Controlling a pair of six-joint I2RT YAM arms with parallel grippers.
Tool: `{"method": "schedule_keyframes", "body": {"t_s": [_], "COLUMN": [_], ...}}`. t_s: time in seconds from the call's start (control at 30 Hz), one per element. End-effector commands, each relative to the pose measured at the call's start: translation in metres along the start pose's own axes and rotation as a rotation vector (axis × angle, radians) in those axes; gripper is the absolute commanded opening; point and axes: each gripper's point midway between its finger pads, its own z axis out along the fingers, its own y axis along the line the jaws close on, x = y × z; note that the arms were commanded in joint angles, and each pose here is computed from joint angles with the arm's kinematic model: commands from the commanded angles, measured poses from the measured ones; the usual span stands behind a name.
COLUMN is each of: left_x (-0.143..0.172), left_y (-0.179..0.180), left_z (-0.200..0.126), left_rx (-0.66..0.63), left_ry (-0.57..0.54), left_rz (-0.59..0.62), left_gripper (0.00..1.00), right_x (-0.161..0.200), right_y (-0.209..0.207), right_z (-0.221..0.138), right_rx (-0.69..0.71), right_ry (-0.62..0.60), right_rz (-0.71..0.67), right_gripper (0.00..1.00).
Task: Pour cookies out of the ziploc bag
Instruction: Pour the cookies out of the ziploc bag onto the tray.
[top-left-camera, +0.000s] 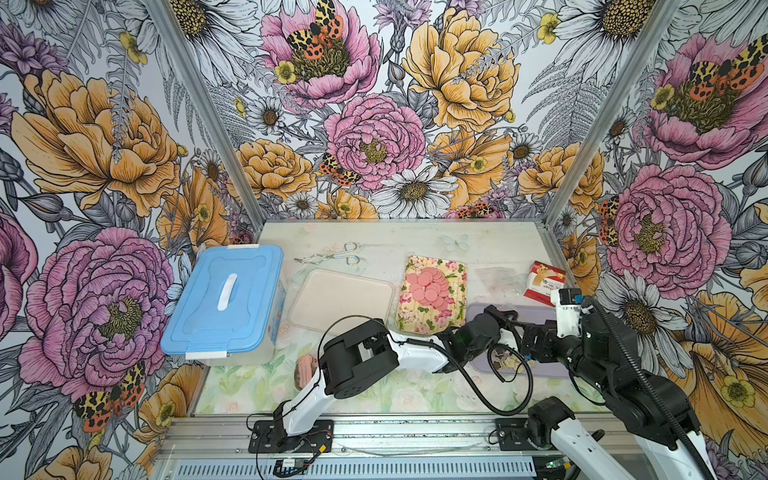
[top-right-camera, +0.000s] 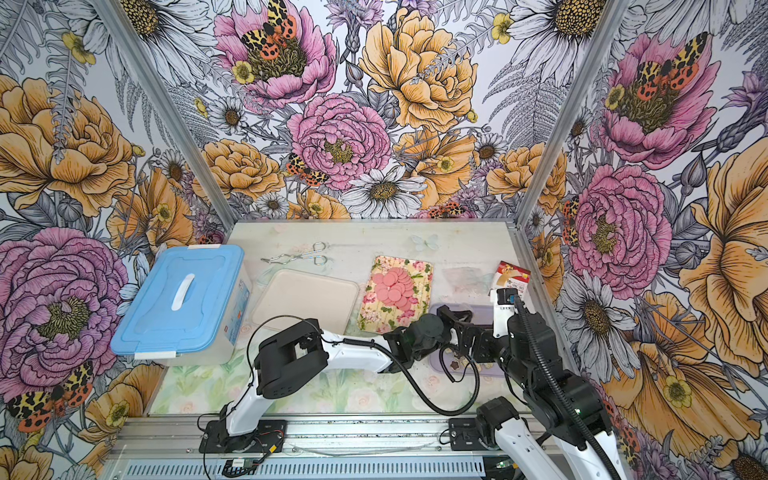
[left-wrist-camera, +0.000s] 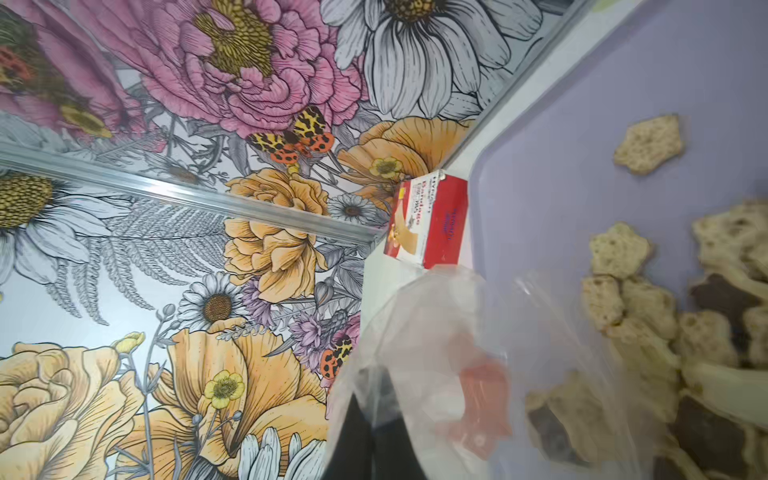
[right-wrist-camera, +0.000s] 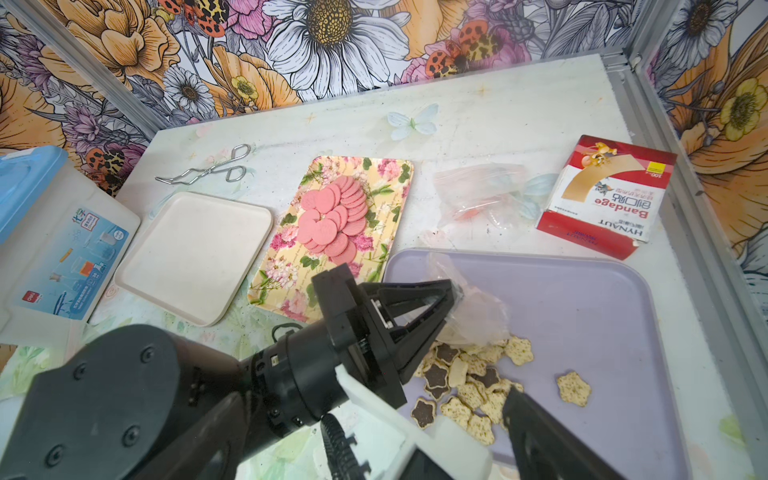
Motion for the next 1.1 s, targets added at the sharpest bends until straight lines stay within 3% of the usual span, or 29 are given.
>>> {"method": "schedule_keyframes", "body": {"t_s": [0.0,0.03,0.07,0.1,0.17,0.2,0.23,0.27,0.3,0.33,0.4,0.43,0.5,0.53,0.57,0.6,0.63,0.67,0.7,0.73,0.77,0.8,0.83,0.87,0.9,0.93,1.0,1.03,1.07], "left_x": [0.011,0.011,-0.015,-0.03,0.004,0.0,-0.026,-0.041,-0.016,0.007,-0.024,-0.035,0.003,-0.003,-0.036,-0.049,-0.019,0.011,0.01,-0.034,-0.05,-0.021,0.016,0.019,-0.02,-0.044,0.004,0.002,-0.033], "left_y": [0.023,0.025,0.031,0.026,0.026,0.024,0.034,0.043,0.031,0.032,0.038,0.039,0.02,0.018,0.028,0.03,0.023,0.017,0.018,0.032,0.031,0.017,0.021,0.023,0.034,0.035,0.025,0.031,0.042], "left_z": [0.015,0.014,-0.006,-0.016,0.012,0.007,-0.015,-0.024,-0.003,0.014,-0.011,-0.019,0.013,0.007,-0.019,-0.029,-0.002,0.018,0.013,-0.02,-0.03,-0.005,0.023,0.021,-0.01,-0.029,0.011,0.007,-0.023], "left_rx": [0.045,-0.064,-0.169,-0.114,0.035,-0.056,-0.179,-0.171,0.001,0.037,-0.153,-0.112,0.076,-0.042,-0.194,-0.163,0.027,0.07,-0.053,-0.223,-0.175,0.019,0.056,-0.053,-0.212,-0.184,0.016,-0.124,-0.279], "left_ry": [0.055,0.065,-0.044,-0.102,0.055,0.053,-0.071,-0.133,-0.019,0.081,-0.053,-0.103,0.071,0.087,-0.066,-0.14,-0.01,0.109,0.112,-0.074,-0.137,-0.031,0.111,0.132,-0.027,-0.129,0.055,0.071,-0.078], "left_rz": [-0.082,0.0,0.015,-0.014,-0.075,0.015,0.023,-0.021,-0.073,-0.076,0.01,-0.027,-0.053,0.058,0.067,0.014,-0.057,-0.064,0.04,0.047,0.007,-0.063,-0.085,0.002,0.029,-0.011,-0.09,0.008,0.035], "left_gripper": [0.0,0.0,0.0,0.0,0.0,0.0,0.0,0.0,0.0,0.0,0.0,0.0,0.0,0.0,0.0,0.0,0.0,0.0,0.0,0.0,0.0,0.0,0.0,0.0,0.0,0.0,0.0,0.0,0.0], "right_x": [-0.005,-0.005,-0.004,-0.004,-0.005,-0.004,-0.004,-0.004,-0.005,-0.005,-0.004,-0.005,-0.005,-0.005,-0.004,-0.005,-0.005,-0.005,-0.004,-0.004,-0.005,-0.006,-0.005,-0.005,-0.004,-0.005,-0.006,-0.005,-0.004], "right_y": [-0.001,-0.001,-0.001,-0.001,-0.001,0.0,-0.001,0.0,-0.001,0.0,0.0,0.0,0.0,0.0,0.0,0.0,0.0,0.001,0.001,0.0,0.0,0.0,0.001,0.001,0.0,0.0,0.0,0.0,0.0], "right_z": [0.0,0.001,0.001,0.001,0.001,0.002,0.001,0.0,0.0,0.0,0.001,-0.001,0.0,0.001,0.0,-0.001,-0.001,0.0,0.0,0.0,-0.002,-0.002,0.0,0.001,0.0,-0.002,-0.001,0.0,0.001], "right_rx": [0.006,0.006,0.006,0.005,0.003,0.001,0.002,-0.001,0.001,-0.001,-0.003,-0.003,-0.004,-0.003,-0.003,-0.005,-0.003,-0.005,-0.006,-0.005,-0.007,-0.006,-0.006,-0.006,-0.005,-0.006,-0.006,-0.004,-0.004], "right_ry": [-0.029,-0.024,-0.025,-0.028,-0.027,-0.022,-0.023,-0.029,-0.031,-0.028,-0.027,-0.033,-0.029,-0.027,-0.028,-0.035,-0.035,-0.031,-0.027,-0.031,-0.038,-0.041,-0.032,-0.028,-0.03,-0.039,-0.04,-0.03,-0.03], "right_rz": [0.01,0.01,0.011,0.011,0.009,0.008,0.008,0.008,0.009,0.008,0.008,0.008,0.007,0.008,0.008,0.009,0.009,0.007,0.006,0.008,0.008,0.009,0.007,0.007,0.008,0.01,0.009,0.009,0.01], "right_gripper": [0.99,1.0,1.0,1.0,0.99,0.99,0.99,1.0,1.0,0.99,0.99,1.0,0.99,0.99,1.0,0.99,0.99,0.99,0.99,1.0,0.99,0.99,0.99,0.99,1.0,0.99,1.0,1.0,1.0]}}
